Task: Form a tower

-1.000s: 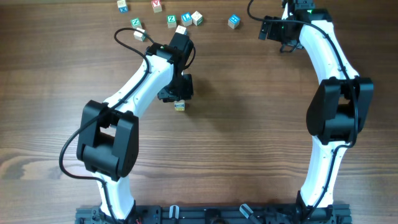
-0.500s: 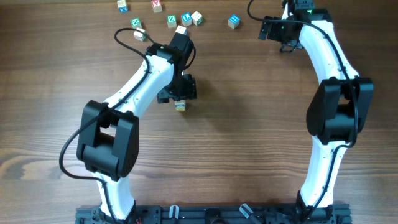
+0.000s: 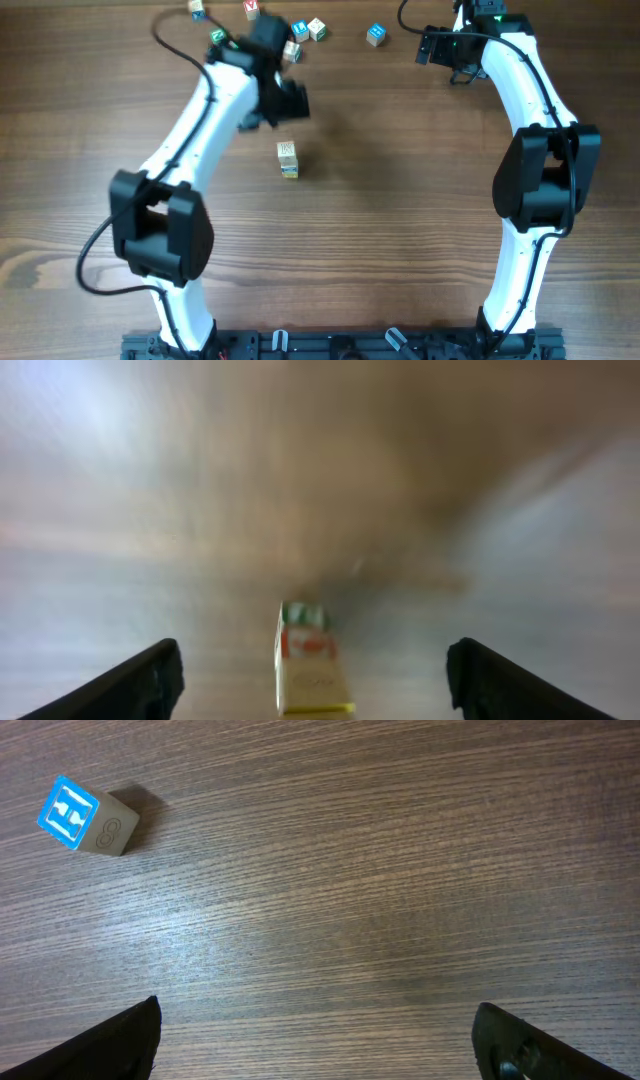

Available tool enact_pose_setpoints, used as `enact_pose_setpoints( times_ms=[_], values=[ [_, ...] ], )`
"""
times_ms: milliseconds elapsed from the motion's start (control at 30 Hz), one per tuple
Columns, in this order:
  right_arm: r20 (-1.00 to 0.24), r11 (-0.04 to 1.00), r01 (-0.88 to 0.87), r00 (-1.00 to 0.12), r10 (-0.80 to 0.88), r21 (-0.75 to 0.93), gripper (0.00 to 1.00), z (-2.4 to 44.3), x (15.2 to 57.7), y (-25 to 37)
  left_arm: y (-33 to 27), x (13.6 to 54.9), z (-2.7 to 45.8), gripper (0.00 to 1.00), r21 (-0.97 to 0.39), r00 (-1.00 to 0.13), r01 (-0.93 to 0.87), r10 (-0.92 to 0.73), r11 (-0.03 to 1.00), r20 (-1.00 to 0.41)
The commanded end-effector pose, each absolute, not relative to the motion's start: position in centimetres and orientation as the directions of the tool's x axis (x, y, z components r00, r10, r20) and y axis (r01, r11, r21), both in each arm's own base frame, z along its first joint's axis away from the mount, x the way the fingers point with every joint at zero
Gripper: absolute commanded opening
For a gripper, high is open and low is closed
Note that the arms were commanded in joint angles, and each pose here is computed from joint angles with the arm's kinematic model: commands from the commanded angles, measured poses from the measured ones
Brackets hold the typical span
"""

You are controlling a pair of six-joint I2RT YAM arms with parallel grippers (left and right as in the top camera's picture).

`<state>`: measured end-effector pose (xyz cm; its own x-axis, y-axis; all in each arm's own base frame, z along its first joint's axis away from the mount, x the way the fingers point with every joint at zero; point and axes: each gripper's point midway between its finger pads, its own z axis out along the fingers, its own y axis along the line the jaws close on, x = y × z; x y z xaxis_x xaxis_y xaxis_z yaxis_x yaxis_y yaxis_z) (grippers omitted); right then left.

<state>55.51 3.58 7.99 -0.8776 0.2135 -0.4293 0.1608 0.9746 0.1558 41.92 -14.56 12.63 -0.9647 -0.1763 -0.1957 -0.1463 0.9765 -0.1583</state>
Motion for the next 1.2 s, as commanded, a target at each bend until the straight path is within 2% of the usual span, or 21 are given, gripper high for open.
enact_pose_setpoints(
  times_ms=[0,33,67,133,200,233,300,367,467,533,633,667,800,900,1000,1167],
  values=[
    [-0.455,0.974,0.156,-0.864,0.216,0.166,1.00,9.5,55.8,3.7,-13.6,45.2,17.3,0.71,-0.215,-0.918,-0.138,-0.207,0.967,-0.339],
    [-0.455,0.974,0.156,-0.864,0.216,0.166,1.00,9.5,55.8,3.7,-13.4,46.0,17.6,0.63,-0.227,-0.905,-0.140,-0.218,0.964,-0.366],
    [-0.455,0.974,0.157,-0.864,0.217,0.166,1.00,9.5,55.8,3.7,-12.9,47.0,17.5,0.44,-0.218,-0.889,-0.151,-0.229,0.964,-0.397],
    [-0.455,0.974,0.156,-0.864,0.216,0.166,1.00,9.5,55.8,3.7,-12.2,48.0,17.1,0.22,-0.185,-0.871,-0.168,-0.234,0.968,-0.431],
    [-0.455,0.974,0.156,-0.864,0.216,0.166,1.00,9.5,55.8,3.7,-11.7,48.8,16.5,0.09,-0.158,-0.860,-0.182,-0.236,0.970,-0.454],
    [-0.455,0.974,0.156,-0.864,0.216,0.166,1.00,9.5,55.8,3.7,-11.6,49.3,15.8,0.07,-0.146,-0.857,-0.185,-0.233,0.972,-0.459],
    [-0.455,0.974,0.156,-0.864,0.216,0.166,1.00,9.5,55.8,3.7,-11.7,50.2,14.4,0.08,-0.133,-0.860,-0.179,-0.221,0.975,-0.461],
    [-0.455,0.974,0.156,-0.864,0.216,0.166,1.00,9.5,55.8,3.7,-11.9,51.0,12.9,0.22,-0.117,-0.866,-0.152,-0.189,0.981,-0.462],
    [-0.455,0.974,0.156,-0.864,0.216,0.166,1.00,9.5,55.8,3.7,-12.2,52.3,10.3,0.29,-0.112,-0.869,-0.150,-0.185,0.982,-0.459],
    [-0.455,0.974,0.156,-0.864,0.216,0.166,1.00,9.5,55.8,3.7,-12.2,53.3,8.5,0.40,-0.106,-0.865,-0.155,-0.187,0.982,-0.466],
    [-0.455,0.974,0.156,-0.864,0.216,0.166,1.00,9.5,55.8,3.7,-12.6,54.9,6.0,0.70,-0.106,-0.857,-0.134,-0.169,0.985,-0.487],
    [-0.455,0.974,0.156,-0.864,0.216,0.166,1.00,9.5,55.8,3.7,-12.7,55.2,5.6,0.77,-0.095,-0.857,-0.111,-0.143,0.989,-0.495],
    [-0.455,0.974,0.156,-0.864,0.216,0.166,1.00,9.5,55.8,3.7,-12.8,55.8,4.0,0.86,-0.038,-0.862,-0.012,-0.030,0.999,-0.505],
    [-0.456,0.974,0.156,-0.864,0.216,0.165,1.00,9.5,55.8,3.7,-12.7,55.5,2.9,0.83,-0.028,-0.876,-0.009,-0.021,1.000,-0.482],
    [-0.455,0.974,0.156,-0.864,0.216,0.166,1.00,9.5,55.8,3.7,-12.5,54.8,2.3,0.60,-0.019,-0.892,-0.012,-0.019,1.000,-0.452],
    [-0.455,0.974,0.156,-0.864,0.216,0.166,1.00,9.5,55.8,3.7,-11.9,53.4,1.6,0.56,-0.002,-0.920,-0.026,-0.025,1.000,-0.392]
  ],
)
